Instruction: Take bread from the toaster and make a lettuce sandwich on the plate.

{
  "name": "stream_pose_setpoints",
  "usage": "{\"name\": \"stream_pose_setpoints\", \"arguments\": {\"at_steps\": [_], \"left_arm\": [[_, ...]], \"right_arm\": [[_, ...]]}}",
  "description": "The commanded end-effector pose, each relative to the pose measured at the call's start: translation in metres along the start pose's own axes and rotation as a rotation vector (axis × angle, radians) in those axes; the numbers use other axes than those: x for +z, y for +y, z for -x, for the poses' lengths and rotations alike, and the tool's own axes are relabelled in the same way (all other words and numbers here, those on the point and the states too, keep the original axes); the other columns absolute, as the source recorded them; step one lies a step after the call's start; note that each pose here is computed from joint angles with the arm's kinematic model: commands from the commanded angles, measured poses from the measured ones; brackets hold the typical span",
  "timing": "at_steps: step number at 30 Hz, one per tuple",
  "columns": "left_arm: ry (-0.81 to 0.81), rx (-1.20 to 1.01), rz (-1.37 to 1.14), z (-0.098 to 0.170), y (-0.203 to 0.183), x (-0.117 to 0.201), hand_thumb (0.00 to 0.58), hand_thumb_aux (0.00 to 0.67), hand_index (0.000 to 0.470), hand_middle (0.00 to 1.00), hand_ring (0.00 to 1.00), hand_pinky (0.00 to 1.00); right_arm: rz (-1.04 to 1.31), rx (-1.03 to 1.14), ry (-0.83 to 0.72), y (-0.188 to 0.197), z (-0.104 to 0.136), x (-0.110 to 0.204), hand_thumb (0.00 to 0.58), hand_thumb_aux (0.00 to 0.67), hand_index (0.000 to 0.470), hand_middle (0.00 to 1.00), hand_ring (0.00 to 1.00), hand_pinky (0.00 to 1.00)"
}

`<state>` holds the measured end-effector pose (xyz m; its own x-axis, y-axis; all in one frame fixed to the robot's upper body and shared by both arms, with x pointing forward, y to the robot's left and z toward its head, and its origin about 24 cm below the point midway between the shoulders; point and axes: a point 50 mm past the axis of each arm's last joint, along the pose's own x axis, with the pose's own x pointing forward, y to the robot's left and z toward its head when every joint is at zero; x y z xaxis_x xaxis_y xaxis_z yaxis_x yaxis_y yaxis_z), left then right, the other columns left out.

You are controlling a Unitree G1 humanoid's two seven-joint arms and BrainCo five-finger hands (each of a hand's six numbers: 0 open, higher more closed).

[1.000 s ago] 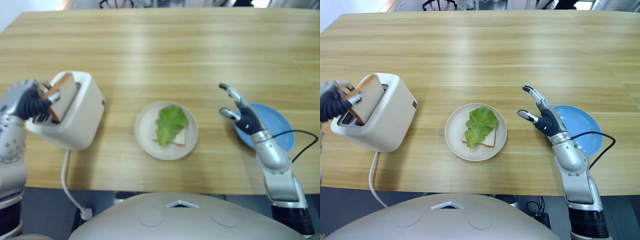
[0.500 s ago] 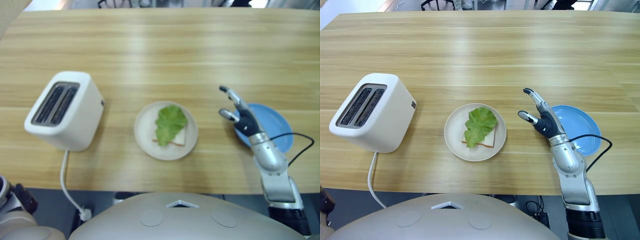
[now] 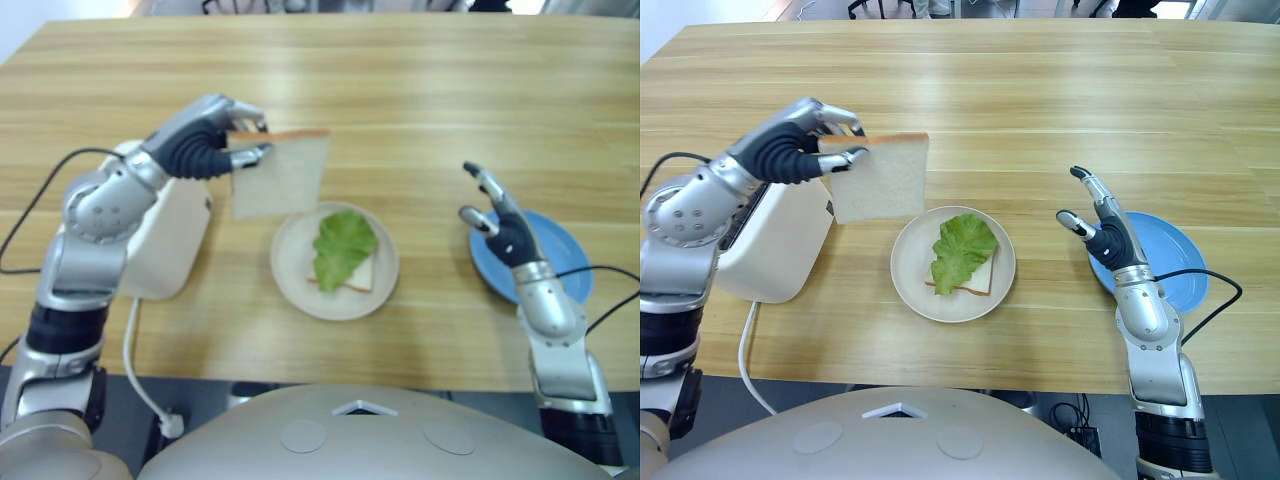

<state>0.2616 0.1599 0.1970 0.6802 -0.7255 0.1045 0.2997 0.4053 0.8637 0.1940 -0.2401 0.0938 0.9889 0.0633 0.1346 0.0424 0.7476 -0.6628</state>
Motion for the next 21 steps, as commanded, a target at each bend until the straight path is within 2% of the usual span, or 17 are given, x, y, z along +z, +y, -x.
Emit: {"name": "stream_pose_setpoints", "arguments": {"at_steps": [1, 6, 12, 21], "left_arm": [[-0.021, -0.127, 0.050, -0.020, -0.024, -0.008, 0.580, 0.670, 0.460, 1.00, 1.00, 1.00], [-0.023, -0.294, 0.180, -0.047, -0.072, -0.020, 0.580, 0.670, 0.460, 1.00, 1.00, 1.00], [-0.017, -0.434, 0.415, -0.063, -0.116, -0.029, 0.580, 0.670, 0.460, 1.00, 1.00, 1.00], [0.079, -0.480, 0.501, -0.076, -0.142, -0.051, 0.580, 0.670, 0.460, 1.00, 1.00, 1.00]], "right_arm": [[-0.026, -0.010, 0.025, 0.001, 0.001, -0.004, 0.000, 0.000, 0.000, 0.00, 0.00, 0.00], [-0.029, -0.007, 0.026, 0.001, 0.002, -0.004, 0.000, 0.000, 0.000, 0.00, 0.00, 0.00], [-0.030, 0.000, 0.026, 0.001, 0.001, -0.003, 0.000, 0.000, 0.000, 0.00, 0.00, 0.00], [-0.016, 0.014, 0.027, 0.003, 0.002, -0.003, 0.000, 0.000, 0.000, 0.00, 0.00, 0.00]]}}
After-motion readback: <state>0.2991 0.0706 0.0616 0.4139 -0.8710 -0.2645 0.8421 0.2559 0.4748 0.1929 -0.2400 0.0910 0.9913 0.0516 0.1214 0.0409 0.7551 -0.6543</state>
